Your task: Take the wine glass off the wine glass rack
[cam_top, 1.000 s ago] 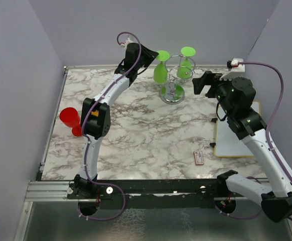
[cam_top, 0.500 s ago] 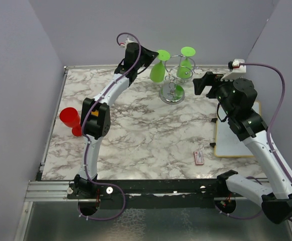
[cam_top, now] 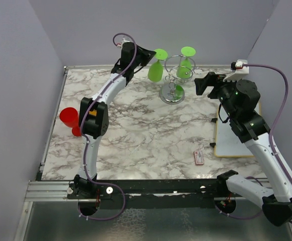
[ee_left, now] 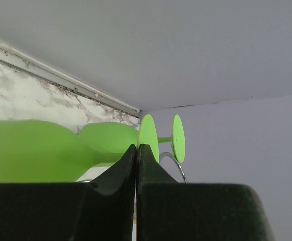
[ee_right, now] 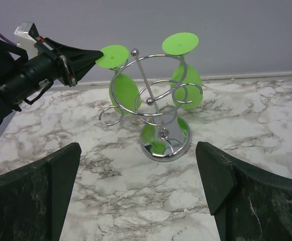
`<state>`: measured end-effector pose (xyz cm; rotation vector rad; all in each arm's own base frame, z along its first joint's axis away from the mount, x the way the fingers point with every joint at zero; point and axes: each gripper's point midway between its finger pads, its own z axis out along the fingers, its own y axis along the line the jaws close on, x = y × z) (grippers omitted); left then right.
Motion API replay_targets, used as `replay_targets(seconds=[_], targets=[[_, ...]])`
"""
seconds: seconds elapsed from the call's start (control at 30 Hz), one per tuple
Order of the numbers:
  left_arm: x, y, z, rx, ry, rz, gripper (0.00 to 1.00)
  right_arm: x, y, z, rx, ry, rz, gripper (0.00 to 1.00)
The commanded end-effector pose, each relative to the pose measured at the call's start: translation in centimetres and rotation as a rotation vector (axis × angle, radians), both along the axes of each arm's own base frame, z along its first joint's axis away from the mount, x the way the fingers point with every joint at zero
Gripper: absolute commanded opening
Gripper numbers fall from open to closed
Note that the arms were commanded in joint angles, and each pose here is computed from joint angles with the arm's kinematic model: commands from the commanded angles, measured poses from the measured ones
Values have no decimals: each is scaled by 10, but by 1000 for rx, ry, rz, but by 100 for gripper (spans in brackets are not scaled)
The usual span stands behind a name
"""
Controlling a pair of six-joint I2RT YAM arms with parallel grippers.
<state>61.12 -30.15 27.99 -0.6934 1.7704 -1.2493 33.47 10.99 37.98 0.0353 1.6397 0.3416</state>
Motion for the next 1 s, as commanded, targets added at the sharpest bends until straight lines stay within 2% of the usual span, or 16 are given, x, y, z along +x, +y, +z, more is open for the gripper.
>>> replay_targets(seconds=[0.0,0.3,0.47,0.7,0.83,0.97], targets=[[-7,15,55,-108,-88,-12,0,-2,-7,7,10,-20,-31,100],[-1,44,77,-164,-116,-31,0,-4,-6,8,18,-18,-23,100],[-15,73,97,-148,-155,-27,0,-4,-1,2,16,3,0,100],[-68,120,124,-46,-212,-3,0,-7,18,-15,-4,67,113,100],[-115,149,142,51,-283,29,0,-13,46,-29,7,110,268,100],[-165,158,142,193,-357,15,0,-24,79,-45,56,183,459,100]])
